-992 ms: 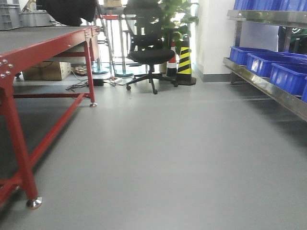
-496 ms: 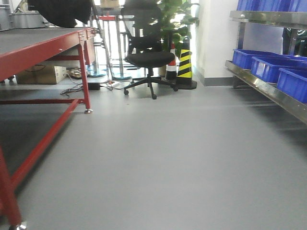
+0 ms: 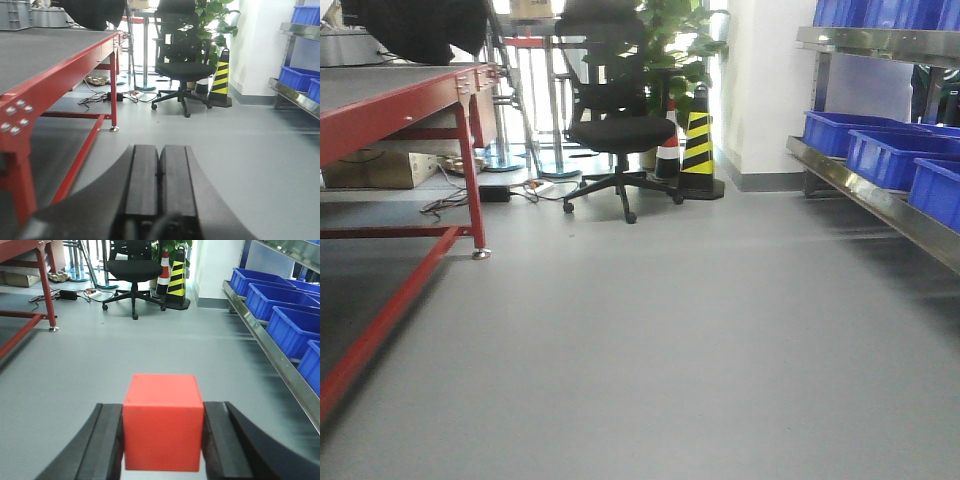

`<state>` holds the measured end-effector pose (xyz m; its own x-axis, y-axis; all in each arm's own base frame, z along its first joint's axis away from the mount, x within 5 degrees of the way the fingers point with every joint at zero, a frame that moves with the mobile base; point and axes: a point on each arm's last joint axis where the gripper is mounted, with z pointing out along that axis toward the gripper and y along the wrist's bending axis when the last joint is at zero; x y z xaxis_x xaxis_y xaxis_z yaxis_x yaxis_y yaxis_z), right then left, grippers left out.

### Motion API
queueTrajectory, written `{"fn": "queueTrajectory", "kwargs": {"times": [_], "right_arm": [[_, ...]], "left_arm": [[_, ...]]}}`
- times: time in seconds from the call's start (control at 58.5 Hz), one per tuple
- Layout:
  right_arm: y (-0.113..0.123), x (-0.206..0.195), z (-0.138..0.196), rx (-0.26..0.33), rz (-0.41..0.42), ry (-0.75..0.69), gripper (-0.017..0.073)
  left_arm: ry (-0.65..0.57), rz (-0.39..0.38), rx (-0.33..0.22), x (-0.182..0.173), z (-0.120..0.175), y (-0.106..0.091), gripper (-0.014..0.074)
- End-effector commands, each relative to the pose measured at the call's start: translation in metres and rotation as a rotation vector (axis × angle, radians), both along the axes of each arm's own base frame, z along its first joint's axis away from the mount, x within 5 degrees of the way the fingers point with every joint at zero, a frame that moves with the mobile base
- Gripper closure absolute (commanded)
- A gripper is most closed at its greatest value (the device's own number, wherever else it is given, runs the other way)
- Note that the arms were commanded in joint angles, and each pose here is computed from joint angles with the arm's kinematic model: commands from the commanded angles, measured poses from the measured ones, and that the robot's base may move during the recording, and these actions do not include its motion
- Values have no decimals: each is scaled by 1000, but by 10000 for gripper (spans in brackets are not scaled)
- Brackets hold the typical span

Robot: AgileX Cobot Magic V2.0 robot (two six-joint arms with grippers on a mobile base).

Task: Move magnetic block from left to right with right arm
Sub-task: 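Drive the base away from the first table holding the cube, then turn the base past the chair toward the second table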

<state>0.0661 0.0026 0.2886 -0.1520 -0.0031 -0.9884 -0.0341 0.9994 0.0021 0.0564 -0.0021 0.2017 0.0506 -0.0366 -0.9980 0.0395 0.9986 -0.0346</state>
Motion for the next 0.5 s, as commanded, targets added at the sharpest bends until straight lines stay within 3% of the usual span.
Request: {"fn": "queueTrajectory", "kwargs": {"times": [0.0,0.479], "right_arm": [[-1,1,17,-10,-10,-109,172],[-1,1,17,-10,-10,-109,172]], "left_arm": [[-79,-5,-12,-1,4,0,711],[-79,-5,-12,-1,4,0,711]]}}
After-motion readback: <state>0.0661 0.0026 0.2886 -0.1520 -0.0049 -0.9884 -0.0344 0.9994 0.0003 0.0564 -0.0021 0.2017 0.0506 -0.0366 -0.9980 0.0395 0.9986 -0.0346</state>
